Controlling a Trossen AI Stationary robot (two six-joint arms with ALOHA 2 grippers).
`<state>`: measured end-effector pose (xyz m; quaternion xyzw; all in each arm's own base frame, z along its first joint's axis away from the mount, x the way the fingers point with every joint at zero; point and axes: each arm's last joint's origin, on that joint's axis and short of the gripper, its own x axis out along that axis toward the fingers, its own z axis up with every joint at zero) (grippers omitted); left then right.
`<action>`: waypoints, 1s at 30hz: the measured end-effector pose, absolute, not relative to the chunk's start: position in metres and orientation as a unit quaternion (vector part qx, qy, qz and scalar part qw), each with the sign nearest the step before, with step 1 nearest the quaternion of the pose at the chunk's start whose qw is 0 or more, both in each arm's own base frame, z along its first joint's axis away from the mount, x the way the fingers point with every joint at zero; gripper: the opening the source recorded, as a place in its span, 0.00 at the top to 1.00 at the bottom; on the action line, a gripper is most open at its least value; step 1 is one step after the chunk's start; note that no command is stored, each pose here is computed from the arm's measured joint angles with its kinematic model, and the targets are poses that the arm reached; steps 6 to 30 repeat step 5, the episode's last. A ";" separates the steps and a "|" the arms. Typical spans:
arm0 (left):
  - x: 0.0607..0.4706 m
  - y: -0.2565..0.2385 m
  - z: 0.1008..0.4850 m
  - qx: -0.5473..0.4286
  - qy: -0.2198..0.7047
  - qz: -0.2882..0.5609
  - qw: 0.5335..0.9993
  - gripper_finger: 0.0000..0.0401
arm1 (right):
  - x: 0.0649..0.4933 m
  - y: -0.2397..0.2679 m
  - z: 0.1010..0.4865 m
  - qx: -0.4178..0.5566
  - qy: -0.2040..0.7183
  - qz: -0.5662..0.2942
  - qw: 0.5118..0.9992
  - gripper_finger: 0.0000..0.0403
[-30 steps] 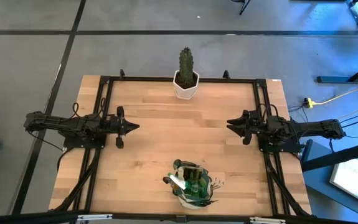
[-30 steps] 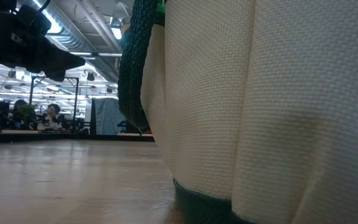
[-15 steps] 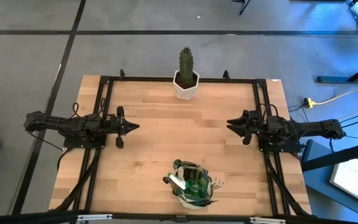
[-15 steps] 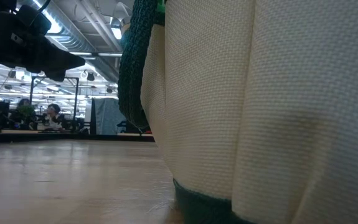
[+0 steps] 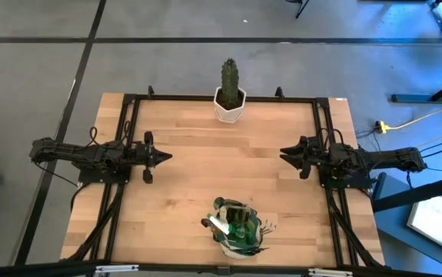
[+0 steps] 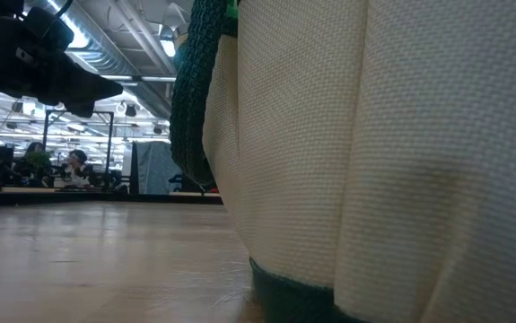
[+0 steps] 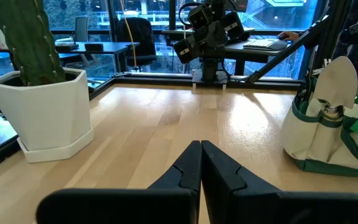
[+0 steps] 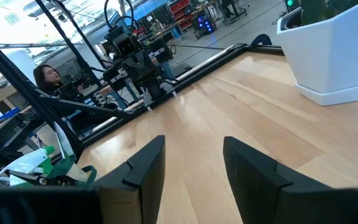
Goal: Pick & Place Garden tools in Gardening bag
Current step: Return to Home Position
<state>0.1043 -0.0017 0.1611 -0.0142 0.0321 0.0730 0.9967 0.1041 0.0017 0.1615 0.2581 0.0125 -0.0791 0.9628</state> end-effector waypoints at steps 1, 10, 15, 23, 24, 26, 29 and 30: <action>0.104 -0.002 0.161 -0.014 0.032 0.073 0.997 1.00 | 0.104 0.002 0.161 0.258 0.013 -0.079 0.963 0.59; 0.104 -0.002 0.161 -0.014 0.032 0.073 0.997 1.00 | 0.104 0.002 0.162 0.258 0.013 -0.079 0.963 0.59; 0.104 -0.002 0.161 -0.014 0.032 0.073 0.997 1.00 | 0.104 0.002 0.162 0.258 0.013 -0.079 0.963 0.59; 0.104 -0.002 0.161 -0.014 0.032 0.073 0.997 1.00 | 0.104 0.002 0.162 0.258 0.013 -0.079 0.963 0.59; 0.104 -0.002 0.161 -0.014 0.032 0.073 0.997 1.00 | 0.104 0.002 0.162 0.258 0.013 -0.079 0.963 0.59; 0.104 -0.002 0.161 -0.014 0.032 0.073 0.997 1.00 | 0.104 0.002 0.162 0.258 0.013 -0.079 0.963 0.59; 0.104 -0.002 0.161 -0.014 0.032 0.073 0.997 1.00 | 0.104 0.002 0.162 0.258 0.013 -0.079 0.963 0.59; 0.104 -0.002 0.161 -0.014 0.032 0.073 0.997 1.00 | 0.104 0.002 0.162 0.258 0.013 -0.079 0.963 0.59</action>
